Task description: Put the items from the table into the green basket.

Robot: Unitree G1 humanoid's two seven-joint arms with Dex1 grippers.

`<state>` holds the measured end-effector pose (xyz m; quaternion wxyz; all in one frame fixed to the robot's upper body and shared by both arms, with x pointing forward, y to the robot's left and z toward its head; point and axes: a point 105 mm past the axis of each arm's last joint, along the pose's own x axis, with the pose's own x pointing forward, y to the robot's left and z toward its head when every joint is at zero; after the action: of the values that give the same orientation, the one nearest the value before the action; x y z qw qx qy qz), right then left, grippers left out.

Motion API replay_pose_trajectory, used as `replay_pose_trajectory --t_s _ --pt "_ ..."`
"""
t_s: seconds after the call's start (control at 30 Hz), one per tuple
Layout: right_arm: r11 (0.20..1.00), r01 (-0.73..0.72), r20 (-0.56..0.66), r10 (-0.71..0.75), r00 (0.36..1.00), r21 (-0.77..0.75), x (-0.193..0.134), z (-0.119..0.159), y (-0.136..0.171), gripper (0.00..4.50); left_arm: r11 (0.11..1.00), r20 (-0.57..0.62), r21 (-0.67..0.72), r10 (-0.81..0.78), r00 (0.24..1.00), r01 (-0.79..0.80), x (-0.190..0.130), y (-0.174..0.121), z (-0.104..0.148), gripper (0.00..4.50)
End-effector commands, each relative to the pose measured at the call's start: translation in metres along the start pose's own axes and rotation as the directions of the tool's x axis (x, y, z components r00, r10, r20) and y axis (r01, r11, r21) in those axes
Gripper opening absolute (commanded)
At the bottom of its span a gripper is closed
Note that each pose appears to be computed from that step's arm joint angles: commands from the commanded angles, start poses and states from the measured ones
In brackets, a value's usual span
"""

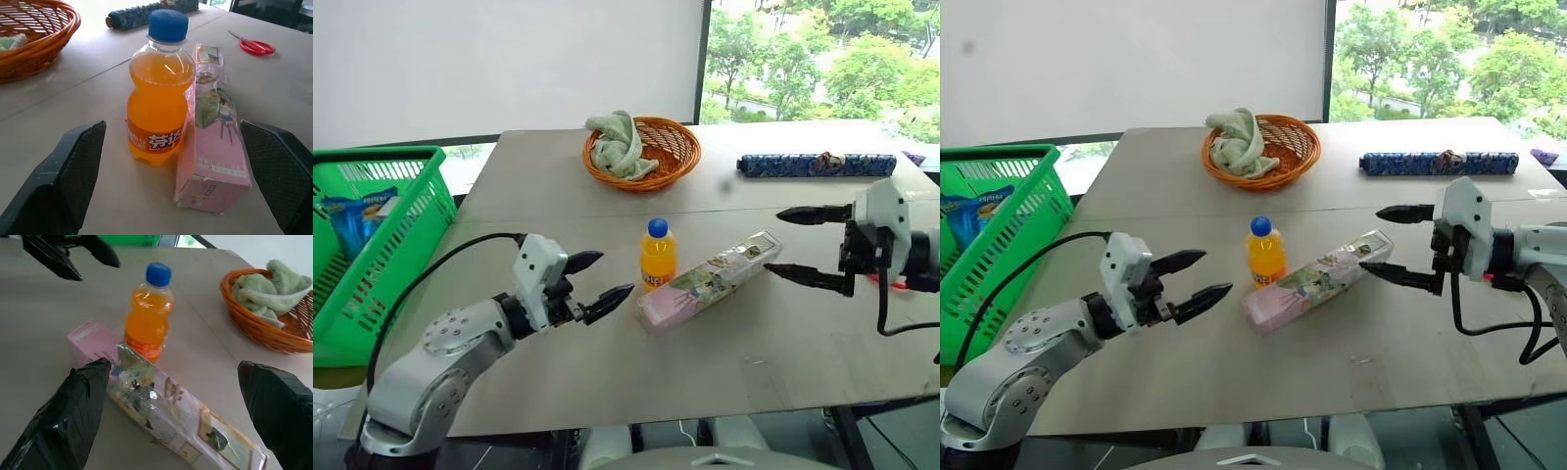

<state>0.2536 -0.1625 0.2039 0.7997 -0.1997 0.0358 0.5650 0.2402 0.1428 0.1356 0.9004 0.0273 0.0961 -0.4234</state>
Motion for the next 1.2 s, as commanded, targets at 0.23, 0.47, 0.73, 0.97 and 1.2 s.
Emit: replay_pose_trajectory --t_s 0.23,0.47,0.73,0.97,1.2 --pt "0.993 -0.102 0.026 0.104 0.994 -0.057 0.006 0.01 0.021 4.47 0.997 0.023 0.063 -0.049 0.999 0.048 0.041 0.011 -0.008 4.5" --pt "0.995 -0.083 0.025 0.085 0.996 -0.054 0.006 0.009 0.025 4.47 0.99 0.021 0.103 -0.098 0.995 0.096 0.069 0.018 -0.01 4.5" --pt "0.997 -0.059 0.027 0.06 0.998 -0.045 0.008 0.007 0.03 4.5 0.984 0.045 0.118 -0.143 0.989 0.137 0.089 0.023 -0.009 2.9" --pt "0.998 -0.055 0.044 0.057 0.997 -0.038 0.013 0.007 0.031 4.5 0.988 0.099 0.08 -0.141 0.985 0.133 0.089 0.019 -0.01 2.78" --pt "0.994 -0.076 0.14 0.086 0.986 -0.081 0.03 0.026 0.03 4.5 0.995 0.284 0.015 0.09 0.954 -0.099 0.05 0.05 0.029 2.78"
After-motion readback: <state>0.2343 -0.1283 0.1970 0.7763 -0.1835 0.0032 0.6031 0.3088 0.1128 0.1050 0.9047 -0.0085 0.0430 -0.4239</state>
